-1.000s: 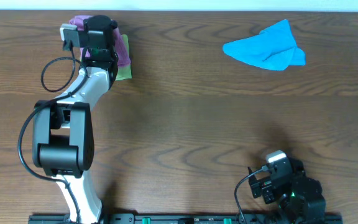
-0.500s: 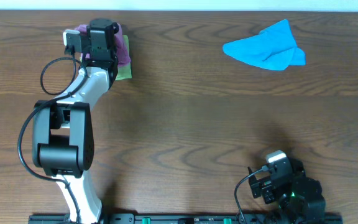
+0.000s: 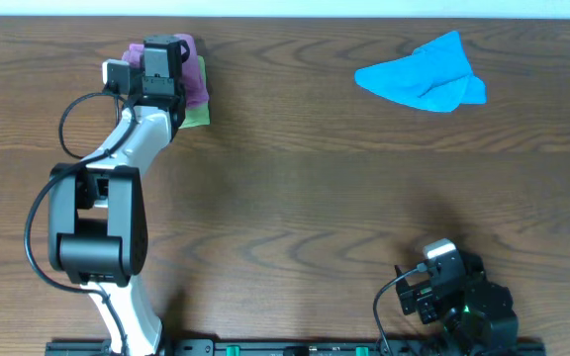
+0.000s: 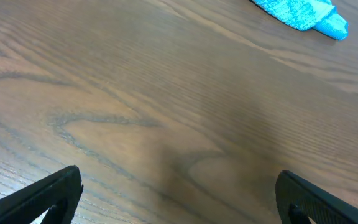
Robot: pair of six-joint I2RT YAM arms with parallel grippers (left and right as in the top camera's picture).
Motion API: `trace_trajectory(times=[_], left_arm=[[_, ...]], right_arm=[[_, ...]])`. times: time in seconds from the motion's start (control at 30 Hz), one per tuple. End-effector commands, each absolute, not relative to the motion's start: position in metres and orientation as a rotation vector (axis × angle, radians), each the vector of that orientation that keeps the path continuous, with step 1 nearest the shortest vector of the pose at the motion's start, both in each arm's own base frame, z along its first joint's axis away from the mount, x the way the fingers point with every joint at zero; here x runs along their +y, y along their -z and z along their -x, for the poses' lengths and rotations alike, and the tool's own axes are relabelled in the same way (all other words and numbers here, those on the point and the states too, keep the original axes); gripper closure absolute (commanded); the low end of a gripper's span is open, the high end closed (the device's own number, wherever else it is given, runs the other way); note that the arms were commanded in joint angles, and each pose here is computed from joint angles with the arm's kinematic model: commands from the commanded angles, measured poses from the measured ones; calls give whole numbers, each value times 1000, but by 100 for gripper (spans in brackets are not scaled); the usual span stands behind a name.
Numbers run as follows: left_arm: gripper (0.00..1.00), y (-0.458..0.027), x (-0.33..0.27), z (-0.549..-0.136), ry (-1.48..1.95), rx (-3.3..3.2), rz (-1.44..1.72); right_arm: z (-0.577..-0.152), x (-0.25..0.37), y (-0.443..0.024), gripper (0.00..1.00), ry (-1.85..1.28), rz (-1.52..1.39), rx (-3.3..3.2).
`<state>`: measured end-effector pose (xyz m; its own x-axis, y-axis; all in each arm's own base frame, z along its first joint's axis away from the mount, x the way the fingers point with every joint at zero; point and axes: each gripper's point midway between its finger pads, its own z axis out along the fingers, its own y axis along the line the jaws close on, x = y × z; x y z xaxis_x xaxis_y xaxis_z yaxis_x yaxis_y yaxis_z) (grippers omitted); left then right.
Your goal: Fold the cloth
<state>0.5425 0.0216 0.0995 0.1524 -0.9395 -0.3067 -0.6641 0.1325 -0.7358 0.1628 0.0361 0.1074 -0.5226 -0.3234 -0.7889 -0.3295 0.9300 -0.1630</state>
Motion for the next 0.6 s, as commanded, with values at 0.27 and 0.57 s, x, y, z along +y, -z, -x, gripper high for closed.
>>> trace_trajectory(times=[0.27, 0.57], left_arm=[[2, -98, 19, -528, 391, 1670, 1644], [5, -121, 17, -525, 422, 1662, 1619]], right_arm=[[-163, 36, -106, 1, -4, 476, 2156], [-163, 36, -106, 1, -4, 476, 2156]])
